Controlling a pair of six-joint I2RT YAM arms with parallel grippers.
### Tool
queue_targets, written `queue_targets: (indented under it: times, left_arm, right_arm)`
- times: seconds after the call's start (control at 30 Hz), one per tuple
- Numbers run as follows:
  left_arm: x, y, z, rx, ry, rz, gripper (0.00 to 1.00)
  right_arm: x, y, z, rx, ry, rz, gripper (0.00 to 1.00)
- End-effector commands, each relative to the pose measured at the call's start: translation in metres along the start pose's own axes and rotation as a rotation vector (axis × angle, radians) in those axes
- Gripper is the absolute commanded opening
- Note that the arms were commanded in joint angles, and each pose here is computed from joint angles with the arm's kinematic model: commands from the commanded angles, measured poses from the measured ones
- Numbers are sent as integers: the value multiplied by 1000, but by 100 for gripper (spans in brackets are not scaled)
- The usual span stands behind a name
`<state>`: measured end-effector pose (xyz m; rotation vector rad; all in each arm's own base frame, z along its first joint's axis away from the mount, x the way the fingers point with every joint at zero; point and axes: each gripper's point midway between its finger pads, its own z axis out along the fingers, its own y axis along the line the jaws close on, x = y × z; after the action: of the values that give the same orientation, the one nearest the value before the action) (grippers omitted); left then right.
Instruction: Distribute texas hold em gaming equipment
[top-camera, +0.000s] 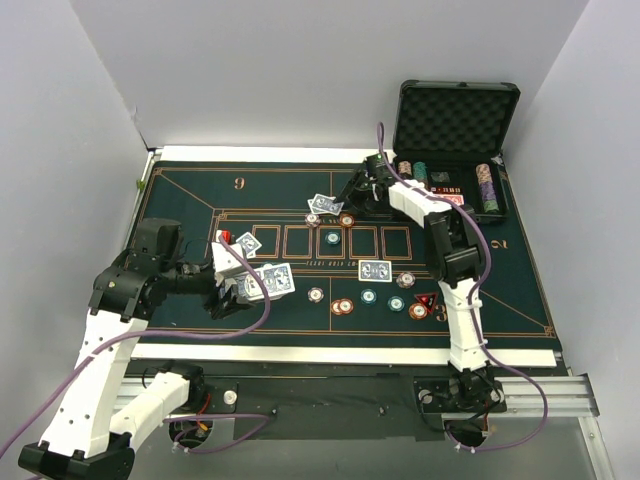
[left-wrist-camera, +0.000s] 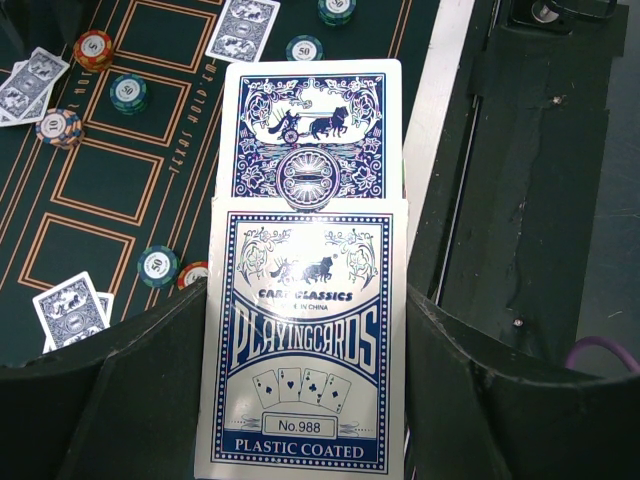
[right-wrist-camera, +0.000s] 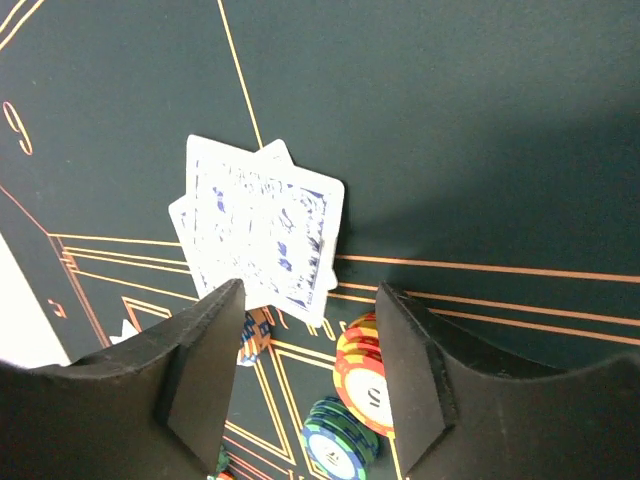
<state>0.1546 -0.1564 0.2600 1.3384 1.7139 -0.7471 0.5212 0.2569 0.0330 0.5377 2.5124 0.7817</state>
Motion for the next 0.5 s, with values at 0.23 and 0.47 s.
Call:
queue_targets:
  times: [0.23, 0.47]
  left_arm:
    - [-19, -6, -7, -2, -65, 45, 33]
    - [-19, -6, -8, 2, -63, 48, 33]
  right_arm:
    - [-28, 52, -137, 23, -194, -187, 64]
    - [54, 111, -236, -277, -153, -192, 91]
